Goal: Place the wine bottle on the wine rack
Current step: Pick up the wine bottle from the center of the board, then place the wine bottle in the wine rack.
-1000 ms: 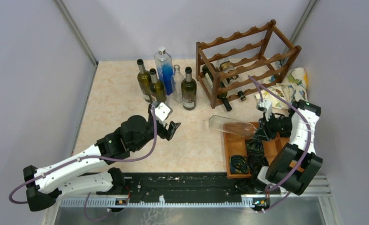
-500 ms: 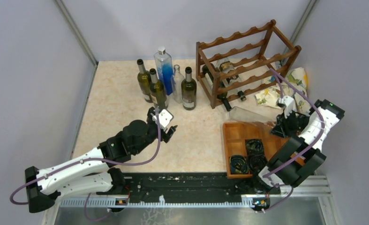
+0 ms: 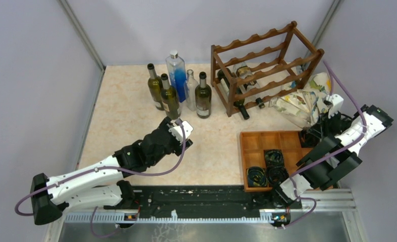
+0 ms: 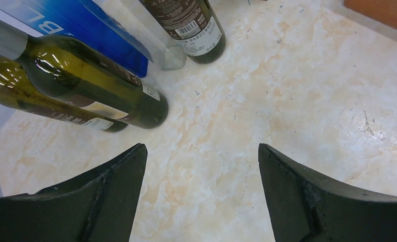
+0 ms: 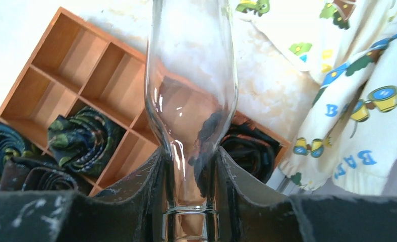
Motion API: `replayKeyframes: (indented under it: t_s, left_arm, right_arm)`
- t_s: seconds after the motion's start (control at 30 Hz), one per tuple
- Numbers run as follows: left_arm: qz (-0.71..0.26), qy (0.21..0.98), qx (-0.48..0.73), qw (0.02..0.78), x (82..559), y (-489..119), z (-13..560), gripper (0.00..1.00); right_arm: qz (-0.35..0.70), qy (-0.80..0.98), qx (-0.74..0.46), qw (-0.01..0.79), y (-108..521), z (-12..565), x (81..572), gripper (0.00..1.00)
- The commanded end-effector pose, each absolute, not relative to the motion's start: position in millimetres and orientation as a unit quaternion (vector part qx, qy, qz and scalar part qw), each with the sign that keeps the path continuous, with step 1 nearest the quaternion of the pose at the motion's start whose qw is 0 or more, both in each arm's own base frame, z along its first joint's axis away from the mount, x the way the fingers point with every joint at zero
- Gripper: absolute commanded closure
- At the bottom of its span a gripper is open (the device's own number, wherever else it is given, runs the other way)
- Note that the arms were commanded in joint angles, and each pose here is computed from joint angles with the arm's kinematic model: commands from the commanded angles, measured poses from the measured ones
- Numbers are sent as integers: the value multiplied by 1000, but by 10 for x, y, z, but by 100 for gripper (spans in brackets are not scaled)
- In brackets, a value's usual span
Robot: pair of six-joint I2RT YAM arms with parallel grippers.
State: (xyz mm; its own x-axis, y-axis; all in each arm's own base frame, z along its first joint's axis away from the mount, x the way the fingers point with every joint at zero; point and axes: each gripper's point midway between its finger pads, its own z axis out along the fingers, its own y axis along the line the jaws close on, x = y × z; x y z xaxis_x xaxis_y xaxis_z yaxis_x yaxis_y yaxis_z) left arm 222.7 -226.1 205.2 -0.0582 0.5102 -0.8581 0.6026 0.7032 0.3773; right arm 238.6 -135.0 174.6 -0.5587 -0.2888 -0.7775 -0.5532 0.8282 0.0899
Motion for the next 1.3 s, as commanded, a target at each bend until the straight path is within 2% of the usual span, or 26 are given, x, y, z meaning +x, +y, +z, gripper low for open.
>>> replayKeyframes:
  t_s: [0.0, 0.23, 0.87, 1.27]
  left_arm:
    - [-27, 726, 385, 570, 2252, -2225, 2109, 12]
    - [-28, 725, 390, 566, 2242, -2232, 2091, 11]
    - [-25, 727, 400, 558, 2239, -2246, 2040, 7]
    - [-20, 728, 404, 554, 2246, -2248, 1984, 6]
  right_arm:
    - [131, 838, -211, 485, -1464, 2037, 2745, 100]
    - [76, 846, -185, 495, -1515, 1930, 2989, 100]
    - [58, 826, -161, 538, -1262, 1753, 3531, 100]
    - [48, 801, -181, 569, -1089, 1685, 4055, 100]
